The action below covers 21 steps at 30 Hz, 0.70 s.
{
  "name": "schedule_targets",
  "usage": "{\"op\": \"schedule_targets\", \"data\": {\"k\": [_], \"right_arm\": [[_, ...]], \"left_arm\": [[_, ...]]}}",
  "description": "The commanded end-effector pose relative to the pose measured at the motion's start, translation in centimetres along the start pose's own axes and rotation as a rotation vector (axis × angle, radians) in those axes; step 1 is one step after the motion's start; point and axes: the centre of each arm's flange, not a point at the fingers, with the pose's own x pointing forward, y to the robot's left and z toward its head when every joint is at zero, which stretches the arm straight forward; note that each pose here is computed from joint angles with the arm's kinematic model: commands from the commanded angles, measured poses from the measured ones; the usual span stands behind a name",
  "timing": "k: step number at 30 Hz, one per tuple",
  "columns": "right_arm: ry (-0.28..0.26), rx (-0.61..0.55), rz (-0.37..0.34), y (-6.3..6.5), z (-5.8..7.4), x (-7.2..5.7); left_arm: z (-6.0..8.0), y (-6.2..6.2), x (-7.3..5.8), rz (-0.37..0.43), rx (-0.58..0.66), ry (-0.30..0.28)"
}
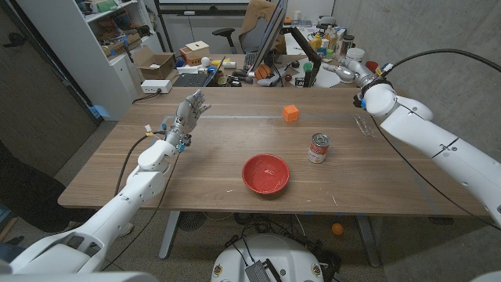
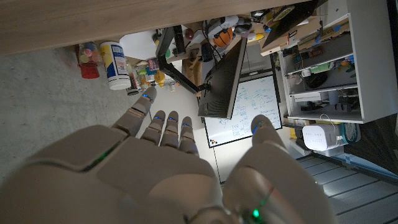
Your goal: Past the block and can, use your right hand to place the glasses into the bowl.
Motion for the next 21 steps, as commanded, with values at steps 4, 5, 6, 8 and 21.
{"op": "schedule_targets", "data": {"k": [4,5,6,8,21], "right_arm": [[0.172,-0.186,-0.017,-2.9,-1.8,-1.4],[0.172,-0.187,-0.017,-2.9,-1.8,-1.4],[0.193,-0.205,-0.020,-3.2,-1.9,-1.5],[0.221,-0.224,-0.026,-3.4,-2.0,-1.6],[0.338,-0.285,-0.004,-4.3,-3.2,-2.1]], "left_arm": [[-0.2,-1.2,0.2,-0.019,0.000,-0.003],[-0.2,-1.2,0.2,-0.019,0.000,-0.003],[-0.1,-1.3,0.2,-0.021,0.000,-0.006],[0.0,-1.4,0.2,-0.025,0.001,-0.008],[-0.1,-2.0,0.3,-0.049,0.001,-0.011]]}}
